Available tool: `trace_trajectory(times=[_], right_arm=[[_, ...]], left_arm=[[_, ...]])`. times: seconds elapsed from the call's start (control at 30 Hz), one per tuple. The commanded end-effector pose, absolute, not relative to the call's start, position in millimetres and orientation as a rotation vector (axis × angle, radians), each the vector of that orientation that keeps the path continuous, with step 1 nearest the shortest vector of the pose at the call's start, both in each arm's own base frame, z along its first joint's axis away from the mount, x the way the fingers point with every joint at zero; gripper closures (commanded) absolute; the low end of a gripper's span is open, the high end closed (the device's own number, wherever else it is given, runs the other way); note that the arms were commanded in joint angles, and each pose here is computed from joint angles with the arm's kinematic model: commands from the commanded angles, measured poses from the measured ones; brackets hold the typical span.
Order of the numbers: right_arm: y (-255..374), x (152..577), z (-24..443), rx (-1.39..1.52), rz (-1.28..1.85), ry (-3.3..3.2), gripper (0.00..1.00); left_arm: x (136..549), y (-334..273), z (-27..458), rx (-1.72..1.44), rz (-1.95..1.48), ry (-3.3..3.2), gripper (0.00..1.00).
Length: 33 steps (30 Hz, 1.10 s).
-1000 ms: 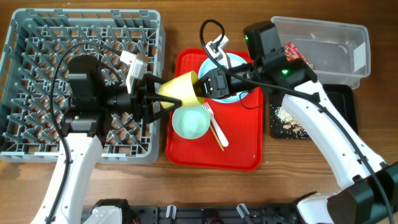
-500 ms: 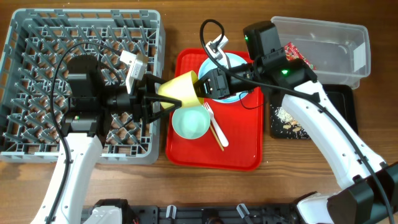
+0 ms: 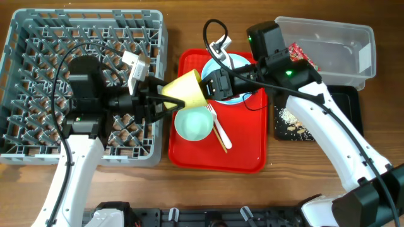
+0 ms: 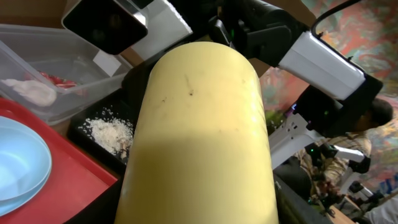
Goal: Sort waste into correct bins and load items into the dishwasher rack
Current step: 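Hand the yellow cup from the right gripper to the left gripper, then place the yellow cup into the dish rack with the left gripper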
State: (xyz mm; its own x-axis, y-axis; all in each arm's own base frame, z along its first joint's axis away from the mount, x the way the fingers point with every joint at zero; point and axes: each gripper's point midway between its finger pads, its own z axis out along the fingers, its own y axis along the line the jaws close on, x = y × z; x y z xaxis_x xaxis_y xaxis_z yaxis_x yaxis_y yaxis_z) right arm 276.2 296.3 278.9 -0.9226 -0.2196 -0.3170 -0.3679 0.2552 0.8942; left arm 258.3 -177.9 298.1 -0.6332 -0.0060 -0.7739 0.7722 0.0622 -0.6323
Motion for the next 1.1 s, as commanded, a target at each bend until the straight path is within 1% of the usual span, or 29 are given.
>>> trace_trajectory(times=[0.0,0.13,0.2,0.27,0.33,0.47,0.6,0.7,0.83,0.93,1.07], right_arm=[[296.7,281.1,280.2,-0.553,1.725,2.382,0.79],[288.3,290.2,275.6,-0.495,1.685,2.405,0.66],[278.3,300.6,267.7,-0.423,1.618,2.441,0.62],[263.3,312.8,254.4,-0.321,1.511,2.501,0.59],[245.1,323.1,239.3,-0.212,1.391,2.568,0.59],[213.9,331.4,217.5,-0.084,1.211,2.660,0.58],[187.0,331.3,203.0,-0.024,1.060,2.726,0.58],[170.5,330.0,194.0,-0.001,0.949,2.766,0.58],[157.6,326.9,185.4,0.004,0.846,2.807,0.58],[150.4,324.8,180.3,0.023,0.782,2.834,0.58],[148.0,324.0,178.7,0.023,0.760,2.842,0.58]], left_arm=[[267.0,-177.9,299.7,0.751,-1.576,1.741,0.49],[281.1,-171.2,292.0,0.665,-1.506,1.795,0.52],[288.3,-164.8,285.8,0.600,-1.476,1.837,0.51],[297.2,-155.9,275.9,0.511,-1.431,1.898,0.51],[308.9,-143.3,261.3,0.389,-1.356,1.981,0.52],[326.7,-110.0,226.4,0.132,-1.159,2.153,0.63],[331.1,-63.8,199.3,-0.127,-0.867,2.305,0.71],[326.0,-28.2,196.6,-0.283,-0.625,2.390,0.71],[312.5,9.6,209.6,-0.420,-0.340,2.464,0.70],[301.7,28.8,215.2,-0.481,-0.187,2.495,0.69],[285.5,43.9,202.8,-0.539,-0.053,2.567,0.71]])
